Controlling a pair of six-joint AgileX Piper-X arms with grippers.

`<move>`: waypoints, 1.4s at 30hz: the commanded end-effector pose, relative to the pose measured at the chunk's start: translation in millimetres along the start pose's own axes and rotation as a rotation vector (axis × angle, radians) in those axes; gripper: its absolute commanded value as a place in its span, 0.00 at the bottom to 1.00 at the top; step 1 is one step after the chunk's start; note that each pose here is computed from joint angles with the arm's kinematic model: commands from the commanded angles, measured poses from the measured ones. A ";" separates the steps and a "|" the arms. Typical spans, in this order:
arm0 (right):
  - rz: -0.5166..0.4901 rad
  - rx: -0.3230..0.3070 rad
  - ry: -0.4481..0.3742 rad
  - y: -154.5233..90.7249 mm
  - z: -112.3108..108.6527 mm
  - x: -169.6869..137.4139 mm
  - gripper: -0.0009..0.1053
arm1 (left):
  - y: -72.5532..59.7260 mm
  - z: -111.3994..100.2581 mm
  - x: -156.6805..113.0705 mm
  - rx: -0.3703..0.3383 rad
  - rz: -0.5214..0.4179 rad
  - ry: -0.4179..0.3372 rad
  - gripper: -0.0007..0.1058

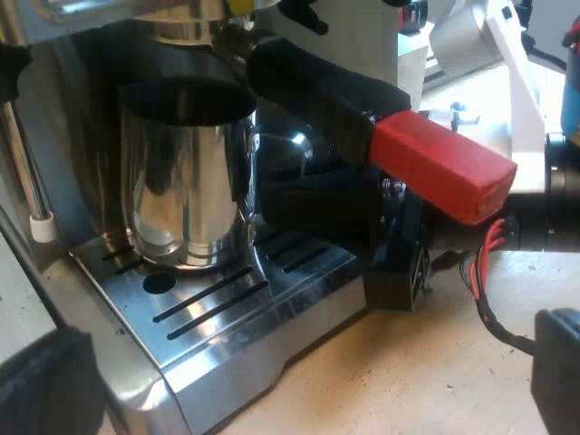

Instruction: Remove mug from coffee machine

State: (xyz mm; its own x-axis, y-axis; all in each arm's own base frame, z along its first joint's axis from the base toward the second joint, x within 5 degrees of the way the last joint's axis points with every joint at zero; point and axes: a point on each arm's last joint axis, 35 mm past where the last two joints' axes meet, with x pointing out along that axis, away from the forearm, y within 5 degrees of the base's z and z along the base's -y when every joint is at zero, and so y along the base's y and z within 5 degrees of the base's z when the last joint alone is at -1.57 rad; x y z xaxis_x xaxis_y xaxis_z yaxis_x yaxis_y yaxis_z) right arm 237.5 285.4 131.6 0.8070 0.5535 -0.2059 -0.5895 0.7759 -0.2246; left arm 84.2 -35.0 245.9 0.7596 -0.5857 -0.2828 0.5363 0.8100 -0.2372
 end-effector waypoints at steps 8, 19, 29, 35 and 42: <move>0.026 -0.085 0.098 -12.7 17.3 -28.6 0.01 | -1.1 2.1 -0.5 0.003 -0.013 -0.009 0.93; 0.015 -0.132 0.165 -17.6 8.4 -100.0 0.01 | -6.4 10.7 -4.7 0.016 -0.084 -0.025 0.93; -0.032 -0.173 0.231 -20.4 23.5 -142.9 0.01 | -23.3 40.9 -24.1 0.057 -0.162 -0.082 0.93; -0.023 -0.147 0.268 -33.8 35.6 -168.8 0.01 | -37.5 57.7 -41.9 0.082 -0.237 -0.074 0.93; -0.033 -0.109 0.290 -46.8 43.5 -194.2 0.01 | -43.4 54.3 -43.2 0.092 -0.322 -0.023 0.93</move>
State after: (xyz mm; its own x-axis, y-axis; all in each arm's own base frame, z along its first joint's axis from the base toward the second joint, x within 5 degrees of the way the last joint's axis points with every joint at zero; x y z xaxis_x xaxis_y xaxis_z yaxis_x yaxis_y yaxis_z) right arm 109.6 154.4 221.1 0.7820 0.4110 -0.4685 -0.5869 0.7386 -0.3317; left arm 50.7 -43.1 317.5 0.5712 -0.7994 -0.1863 0.7683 0.6006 -0.2212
